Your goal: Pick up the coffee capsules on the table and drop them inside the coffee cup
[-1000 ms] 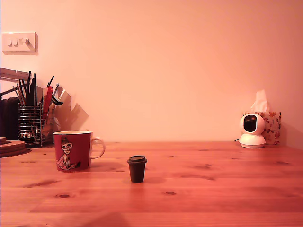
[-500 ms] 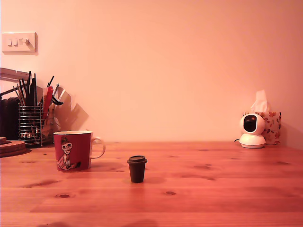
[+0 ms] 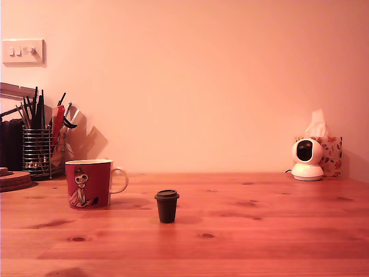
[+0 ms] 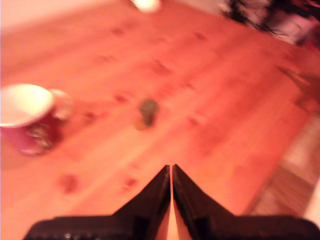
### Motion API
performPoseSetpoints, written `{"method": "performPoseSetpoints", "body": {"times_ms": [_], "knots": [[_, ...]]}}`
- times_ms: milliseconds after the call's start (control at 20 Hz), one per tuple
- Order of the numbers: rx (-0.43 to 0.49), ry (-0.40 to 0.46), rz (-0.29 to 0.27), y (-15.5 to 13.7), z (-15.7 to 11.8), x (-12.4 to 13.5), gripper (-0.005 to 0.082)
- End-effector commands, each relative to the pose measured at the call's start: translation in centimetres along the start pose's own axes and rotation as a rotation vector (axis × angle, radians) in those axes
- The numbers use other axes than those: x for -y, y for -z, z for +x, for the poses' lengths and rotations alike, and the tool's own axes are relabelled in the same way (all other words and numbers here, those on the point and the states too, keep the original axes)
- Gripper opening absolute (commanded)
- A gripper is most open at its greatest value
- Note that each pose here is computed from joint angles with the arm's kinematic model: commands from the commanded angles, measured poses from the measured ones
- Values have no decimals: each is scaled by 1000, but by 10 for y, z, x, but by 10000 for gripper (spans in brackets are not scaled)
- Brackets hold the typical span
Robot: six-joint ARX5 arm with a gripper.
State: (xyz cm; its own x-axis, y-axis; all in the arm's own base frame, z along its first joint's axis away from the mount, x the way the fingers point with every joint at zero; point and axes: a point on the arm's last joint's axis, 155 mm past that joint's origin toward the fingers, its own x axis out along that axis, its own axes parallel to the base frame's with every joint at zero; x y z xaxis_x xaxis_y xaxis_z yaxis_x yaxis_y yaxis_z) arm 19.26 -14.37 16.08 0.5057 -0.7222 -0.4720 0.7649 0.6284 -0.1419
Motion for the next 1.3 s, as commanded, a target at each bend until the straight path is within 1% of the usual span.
{"method": "performPoseSetpoints", "body": {"times_ms": [0, 100, 150, 250, 300, 350, 500, 550, 650, 800, 850, 1000, 1150, 1250], "knots": [[-12, 23, 4, 5, 4, 2, -9], [-14, 71, 31, 5, 7, 11, -6], [-20, 92, 46, 6, 9, 15, 31], [-46, 120, 66, 11, 13, 21, 214], [-68, 108, 82, 15, 16, 19, 271], [-91, 100, 79, 19, 19, 17, 319], [-131, 117, 86, 26, 27, 19, 460], [-144, 125, 87, 28, 30, 20, 485], [-160, 134, 96, 31, 34, 21, 491], [-164, 123, 90, 31, 40, 16, 607], [-156, 114, 84, 30, 42, 14, 628], [-121, 84, 91, 32, 49, 7, 627], [-72, 70, 118, 27, 54, 2, 627], [-62, 67, 124, 25, 55, 2, 627]]}}
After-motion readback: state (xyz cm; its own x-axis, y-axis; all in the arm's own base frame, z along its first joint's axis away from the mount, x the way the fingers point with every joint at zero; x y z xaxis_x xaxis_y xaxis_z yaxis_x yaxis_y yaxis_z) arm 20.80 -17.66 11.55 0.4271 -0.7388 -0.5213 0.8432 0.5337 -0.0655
